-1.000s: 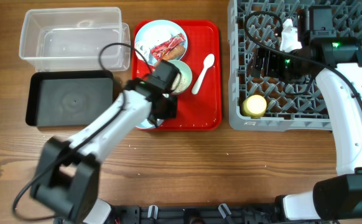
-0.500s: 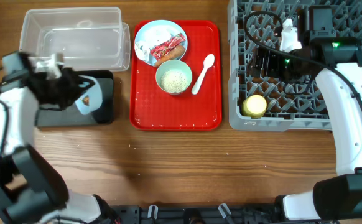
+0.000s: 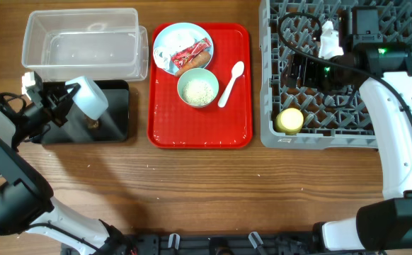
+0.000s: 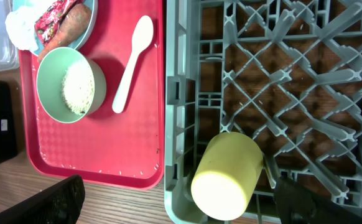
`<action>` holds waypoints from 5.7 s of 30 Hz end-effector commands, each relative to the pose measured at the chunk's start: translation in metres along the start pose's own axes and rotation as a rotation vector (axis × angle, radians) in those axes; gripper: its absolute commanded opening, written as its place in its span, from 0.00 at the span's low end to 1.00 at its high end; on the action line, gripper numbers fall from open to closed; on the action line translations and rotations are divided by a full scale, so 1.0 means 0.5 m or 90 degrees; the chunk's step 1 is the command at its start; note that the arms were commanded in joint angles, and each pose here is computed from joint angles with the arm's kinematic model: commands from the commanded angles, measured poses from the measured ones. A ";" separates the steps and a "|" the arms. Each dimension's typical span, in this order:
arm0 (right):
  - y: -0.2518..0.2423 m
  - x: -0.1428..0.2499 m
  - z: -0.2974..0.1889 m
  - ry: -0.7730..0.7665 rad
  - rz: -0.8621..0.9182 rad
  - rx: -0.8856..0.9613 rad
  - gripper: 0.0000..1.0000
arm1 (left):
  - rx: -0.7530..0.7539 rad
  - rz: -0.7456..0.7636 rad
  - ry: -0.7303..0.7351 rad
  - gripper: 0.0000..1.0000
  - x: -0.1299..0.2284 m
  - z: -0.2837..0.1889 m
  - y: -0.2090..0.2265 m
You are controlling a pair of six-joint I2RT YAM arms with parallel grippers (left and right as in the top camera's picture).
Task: Sort waste into correct bins and load items into the dishwasher rack
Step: 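Tip the blue bowl over the black tray to dump the scrap, then set the blue bowl back on the red tray, then grasp the green bowl of rice with left gripper, then tilt the green bowl over the black tray to pour out rice, then return the empty green bowl to the red tray and release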
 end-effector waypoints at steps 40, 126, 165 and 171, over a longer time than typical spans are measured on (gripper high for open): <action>0.010 -0.012 -0.010 -0.025 -0.022 -0.015 0.98 | -0.849 0.733 0.316 0.61 0.462 0.542 0.004; 0.008 -0.002 -0.010 -0.005 -0.034 -0.012 0.99 | 0.029 0.046 0.010 0.04 -0.024 0.004 -0.085; 0.007 0.003 -0.010 0.005 -0.062 -0.011 0.99 | -0.738 0.786 0.218 0.04 0.456 0.610 -0.004; 0.008 0.003 -0.010 0.006 -0.061 -0.012 0.99 | -0.739 0.791 0.229 0.14 0.460 0.639 0.042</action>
Point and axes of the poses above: each gripper's point midway between its finger pads, its own z axis out along the fingers, its own y axis along the line the jaws close on, x = y × z, the point moved 9 cm from there along -z, back along the fingers
